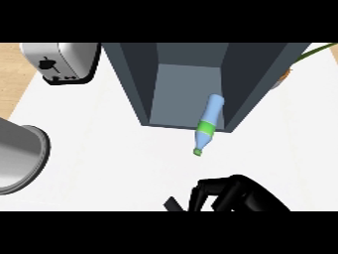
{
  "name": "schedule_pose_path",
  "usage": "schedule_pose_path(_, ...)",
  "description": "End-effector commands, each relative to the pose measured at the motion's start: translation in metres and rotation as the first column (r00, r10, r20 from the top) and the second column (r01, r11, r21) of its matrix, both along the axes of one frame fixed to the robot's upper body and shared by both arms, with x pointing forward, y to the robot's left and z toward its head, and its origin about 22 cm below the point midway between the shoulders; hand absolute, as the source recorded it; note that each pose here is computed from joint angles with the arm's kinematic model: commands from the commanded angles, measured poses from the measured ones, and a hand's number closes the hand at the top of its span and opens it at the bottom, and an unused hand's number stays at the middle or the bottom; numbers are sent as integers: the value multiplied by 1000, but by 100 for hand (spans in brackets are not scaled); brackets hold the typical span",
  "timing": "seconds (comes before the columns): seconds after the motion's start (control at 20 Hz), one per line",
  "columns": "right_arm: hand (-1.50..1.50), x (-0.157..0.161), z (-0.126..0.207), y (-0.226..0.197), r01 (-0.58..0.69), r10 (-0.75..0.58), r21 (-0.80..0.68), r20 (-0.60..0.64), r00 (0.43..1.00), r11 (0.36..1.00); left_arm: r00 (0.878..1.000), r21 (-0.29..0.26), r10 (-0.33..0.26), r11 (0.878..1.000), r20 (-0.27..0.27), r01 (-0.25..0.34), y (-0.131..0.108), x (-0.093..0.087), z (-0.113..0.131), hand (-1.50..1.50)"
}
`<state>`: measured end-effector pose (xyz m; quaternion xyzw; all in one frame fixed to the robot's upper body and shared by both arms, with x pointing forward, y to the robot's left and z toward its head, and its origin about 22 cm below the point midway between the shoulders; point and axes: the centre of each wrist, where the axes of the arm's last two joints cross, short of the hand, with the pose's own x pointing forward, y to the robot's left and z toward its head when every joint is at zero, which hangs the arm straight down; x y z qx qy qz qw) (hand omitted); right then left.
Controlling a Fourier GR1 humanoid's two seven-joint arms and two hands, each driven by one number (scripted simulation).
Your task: Pick up the bottled water, place it into the cabinet and close the cabinet
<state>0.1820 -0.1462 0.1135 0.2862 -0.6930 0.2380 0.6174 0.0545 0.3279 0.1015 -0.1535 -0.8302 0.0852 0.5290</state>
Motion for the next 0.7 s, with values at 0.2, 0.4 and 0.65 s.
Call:
schedule_pose_path(0.2, 150, 91, 44, 21, 49, -42, 147, -53, 998, 988, 1000, -20, 21, 1000, 15, -21, 24, -20, 6, -150)
schedule_pose_path(0.4, 150, 131, 57, 21, 1, 10, 141, -81, 997, 990, 998, -23, 55, 998, 43, -54, 37, -16, 10, -150)
schedule_pose_path(0.65, 150, 175, 63, 26, -25, 31, 95, -62, 998, 995, 999, -21, 51, 998, 8, -51, 44, -22, 16, -150)
